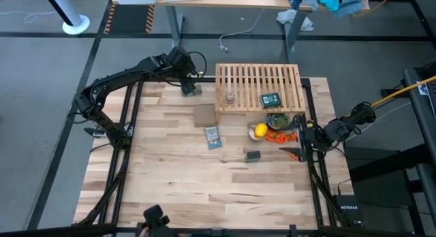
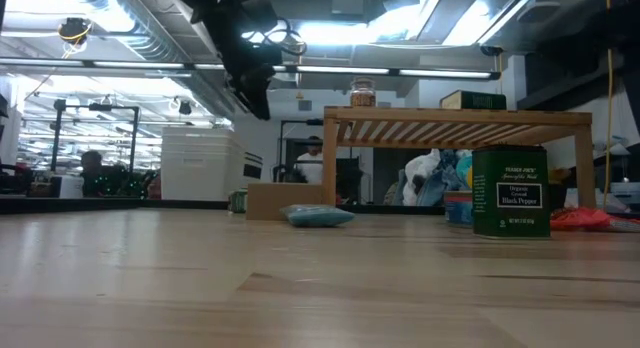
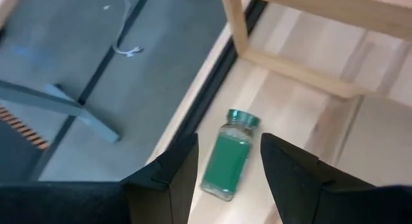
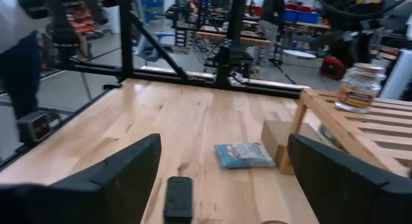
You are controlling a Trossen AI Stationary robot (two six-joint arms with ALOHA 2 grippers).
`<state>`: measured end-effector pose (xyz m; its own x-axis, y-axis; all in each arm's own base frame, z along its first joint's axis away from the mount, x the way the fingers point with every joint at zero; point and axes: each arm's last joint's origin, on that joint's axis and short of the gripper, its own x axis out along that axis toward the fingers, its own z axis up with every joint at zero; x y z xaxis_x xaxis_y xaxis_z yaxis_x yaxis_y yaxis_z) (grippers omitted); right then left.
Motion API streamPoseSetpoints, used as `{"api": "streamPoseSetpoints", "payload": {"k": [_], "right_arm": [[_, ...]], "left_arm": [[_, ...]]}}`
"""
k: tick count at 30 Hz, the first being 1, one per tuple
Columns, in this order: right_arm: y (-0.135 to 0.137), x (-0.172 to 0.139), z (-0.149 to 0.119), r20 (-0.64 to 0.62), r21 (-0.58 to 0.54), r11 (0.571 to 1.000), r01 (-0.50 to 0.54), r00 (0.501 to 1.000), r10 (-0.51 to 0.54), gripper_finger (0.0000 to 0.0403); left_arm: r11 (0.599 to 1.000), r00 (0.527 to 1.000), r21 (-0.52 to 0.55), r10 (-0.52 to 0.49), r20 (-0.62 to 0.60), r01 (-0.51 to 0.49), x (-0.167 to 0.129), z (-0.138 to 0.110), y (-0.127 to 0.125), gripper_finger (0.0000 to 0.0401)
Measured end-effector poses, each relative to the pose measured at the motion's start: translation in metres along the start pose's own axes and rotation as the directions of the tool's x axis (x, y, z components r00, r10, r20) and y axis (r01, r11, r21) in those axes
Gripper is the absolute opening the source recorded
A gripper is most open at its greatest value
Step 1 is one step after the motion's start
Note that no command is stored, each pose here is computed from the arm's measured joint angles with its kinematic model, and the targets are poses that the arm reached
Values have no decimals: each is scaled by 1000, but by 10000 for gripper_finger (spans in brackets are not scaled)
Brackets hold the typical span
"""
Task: Shelf spices
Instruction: Put the green seasoning bottle on the shelf
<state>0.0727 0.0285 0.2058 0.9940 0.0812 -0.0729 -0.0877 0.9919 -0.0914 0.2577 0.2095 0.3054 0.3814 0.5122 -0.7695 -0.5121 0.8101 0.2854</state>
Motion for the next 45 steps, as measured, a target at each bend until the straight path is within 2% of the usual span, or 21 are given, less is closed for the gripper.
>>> {"api": "streamPoseSetpoints", "payload": {"k": [8, 15, 20, 23, 30, 34, 39, 43, 45], "right_arm": [[-2, 0, 0, -4, -1, 998, 59, 998, -59, 344], [-2, 0, 0, -4, -1, 998, 60, 998, -60, 344], [-2, 0, 0, -4, -1, 998, 60, 998, -60, 344], [-2, 0, 0, -4, -1, 998, 60, 998, -60, 344], [-2, 0, 0, -3, -1, 998, 59, 998, -59, 344], [-2, 0, 0, -4, -1, 998, 59, 998, -59, 344], [-2, 0, 0, -3, -1, 998, 60, 998, -60, 344], [-2, 0, 0, -3, -1, 998, 59, 998, -59, 344], [-2, 0, 0, -4, -2, 998, 59, 998, -59, 344]], "left_arm": [[994, 999, -103, -38, -33, 35, 11, -3, 1, 163], [994, 985, -102, -65, -159, 50, 43, -12, -3, 163], [996, 949, -87, -57, -310, 31, 73, -27, -1, 163], [993, 924, -118, -43, -379, -2, 88, -36, 4, 170], [984, 891, -174, -43, -452, -41, 114, -50, 11, 208], [987, 892, -159, -41, -450, -35, 118, -50, 11, 227], [994, 918, -112, -37, -395, -8, 120, -44, 9, 237], [990, 936, -77, -136, -324, 117, 122, -38, 3, 233], [987, 940, -71, -158, -302, 143, 123, -36, 1, 230]]}}
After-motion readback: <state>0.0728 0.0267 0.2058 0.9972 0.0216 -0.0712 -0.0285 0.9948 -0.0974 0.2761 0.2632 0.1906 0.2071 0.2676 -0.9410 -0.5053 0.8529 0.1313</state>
